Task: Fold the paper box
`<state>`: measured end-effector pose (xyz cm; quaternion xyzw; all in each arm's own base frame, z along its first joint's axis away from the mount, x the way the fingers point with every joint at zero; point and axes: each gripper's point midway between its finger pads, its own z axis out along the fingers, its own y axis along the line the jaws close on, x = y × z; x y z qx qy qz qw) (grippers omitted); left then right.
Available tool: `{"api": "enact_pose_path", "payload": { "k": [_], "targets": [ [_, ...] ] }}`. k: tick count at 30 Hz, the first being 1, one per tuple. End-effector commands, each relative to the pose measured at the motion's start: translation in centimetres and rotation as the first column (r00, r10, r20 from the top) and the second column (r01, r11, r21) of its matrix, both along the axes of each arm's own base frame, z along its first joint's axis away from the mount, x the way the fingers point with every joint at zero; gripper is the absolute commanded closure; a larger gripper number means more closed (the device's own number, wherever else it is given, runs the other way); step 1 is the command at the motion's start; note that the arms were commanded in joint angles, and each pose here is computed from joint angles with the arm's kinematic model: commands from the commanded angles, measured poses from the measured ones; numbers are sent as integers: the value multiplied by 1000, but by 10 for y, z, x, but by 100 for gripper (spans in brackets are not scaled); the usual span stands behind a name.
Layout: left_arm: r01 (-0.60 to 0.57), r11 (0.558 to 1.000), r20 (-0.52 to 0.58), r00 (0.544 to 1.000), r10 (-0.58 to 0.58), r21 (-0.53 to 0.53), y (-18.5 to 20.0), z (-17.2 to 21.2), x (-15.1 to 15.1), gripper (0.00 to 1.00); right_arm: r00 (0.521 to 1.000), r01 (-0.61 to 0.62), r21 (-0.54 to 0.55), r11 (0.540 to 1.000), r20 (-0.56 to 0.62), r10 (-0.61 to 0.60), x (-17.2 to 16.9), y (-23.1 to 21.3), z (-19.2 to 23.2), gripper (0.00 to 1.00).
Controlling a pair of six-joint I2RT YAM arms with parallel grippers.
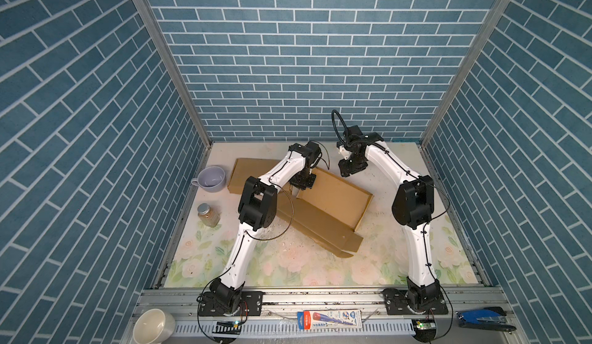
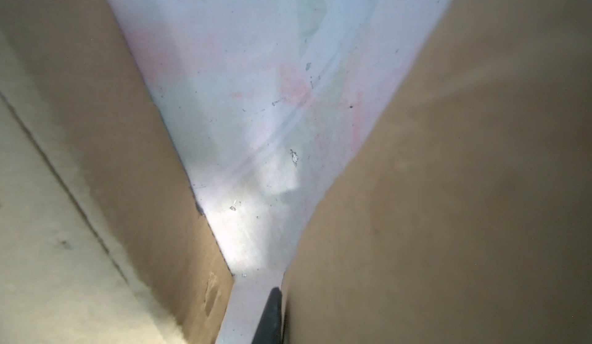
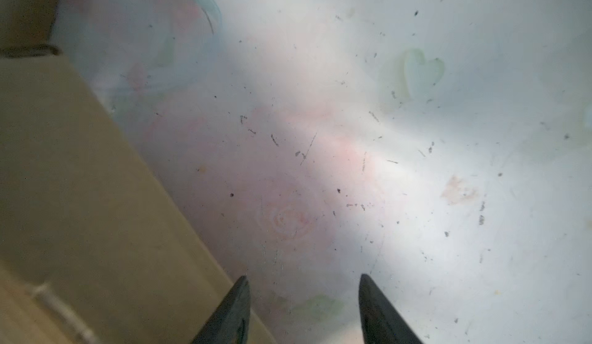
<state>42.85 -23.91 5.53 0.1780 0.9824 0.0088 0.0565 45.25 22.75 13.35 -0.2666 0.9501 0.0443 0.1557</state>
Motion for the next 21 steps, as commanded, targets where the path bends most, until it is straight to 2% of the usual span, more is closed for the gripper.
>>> {"api": "enact_pose_path", "payload": {
  "k": [1, 6, 10, 21],
  "targets": [
    [1, 998, -60, 998, 3, 70, 16, -22, -6, 88, 994, -46, 15, 999, 103, 44, -9, -6, 56, 44],
    [1, 998, -57, 998, 2, 62, 14, -21, -4, 88, 987, -146, 79, 986, 73, 140, -30, 19, 58, 44],
    [1, 998, -57, 998, 2, 55, 13, -20, -4, 87, 980, -200, 55, 978, 19, 200, -40, 34, 31, 44],
    [-2, 999, -59, 998, 4, 38, 12, -19, -3, 83, 978, -206, 15, 978, -27, 207, -35, 36, -26, 47]
  ]
}}
